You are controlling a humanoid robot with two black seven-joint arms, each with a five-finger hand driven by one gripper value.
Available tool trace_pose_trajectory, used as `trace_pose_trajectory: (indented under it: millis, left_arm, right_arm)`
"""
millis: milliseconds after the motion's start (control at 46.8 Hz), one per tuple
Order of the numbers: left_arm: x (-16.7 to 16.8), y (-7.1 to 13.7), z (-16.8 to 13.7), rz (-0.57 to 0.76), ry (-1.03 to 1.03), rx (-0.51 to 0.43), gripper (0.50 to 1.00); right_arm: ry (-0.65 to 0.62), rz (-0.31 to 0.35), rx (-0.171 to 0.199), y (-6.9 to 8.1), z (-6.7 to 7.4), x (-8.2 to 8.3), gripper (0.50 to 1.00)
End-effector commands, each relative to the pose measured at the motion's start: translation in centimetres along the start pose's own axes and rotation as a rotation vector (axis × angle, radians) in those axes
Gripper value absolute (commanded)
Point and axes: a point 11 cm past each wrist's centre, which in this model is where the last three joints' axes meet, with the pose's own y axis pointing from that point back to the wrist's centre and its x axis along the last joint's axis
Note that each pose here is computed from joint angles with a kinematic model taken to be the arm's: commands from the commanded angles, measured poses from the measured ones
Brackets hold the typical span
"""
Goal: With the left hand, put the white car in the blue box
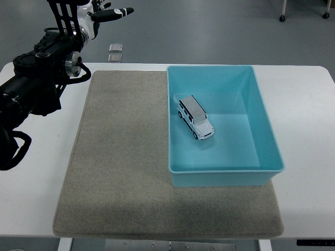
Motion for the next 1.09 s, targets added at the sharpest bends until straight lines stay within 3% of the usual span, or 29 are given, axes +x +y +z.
trace_pose_trajectory:
  millis: [0,299,577,1068]
  left_arm:
    - [-0.1,0.2,-0.8,0.007,0.062,0.009,1.0]
    - [0.0,0.7,-2.4,-0.007,0.326,0.008,1.0]
    - [-0.5,1.6,-3.3,-0.169,0.509,-0.054,1.0]
    - [0.0,1.7,-3.7,-0.158,0.51,-0.05,1.0]
  right_arm:
    - [0.0,0.0,0.0,0.0,0.0,0.0,0.936]
    - [0.0,0.001,0.0,0.0,0.0,0.0,0.936]
    - [0.0,0.0,0.0,0.0,0.0,0.0,0.936]
    - [0.0,0.0,0.0,0.0,0.0,0.0,0.936]
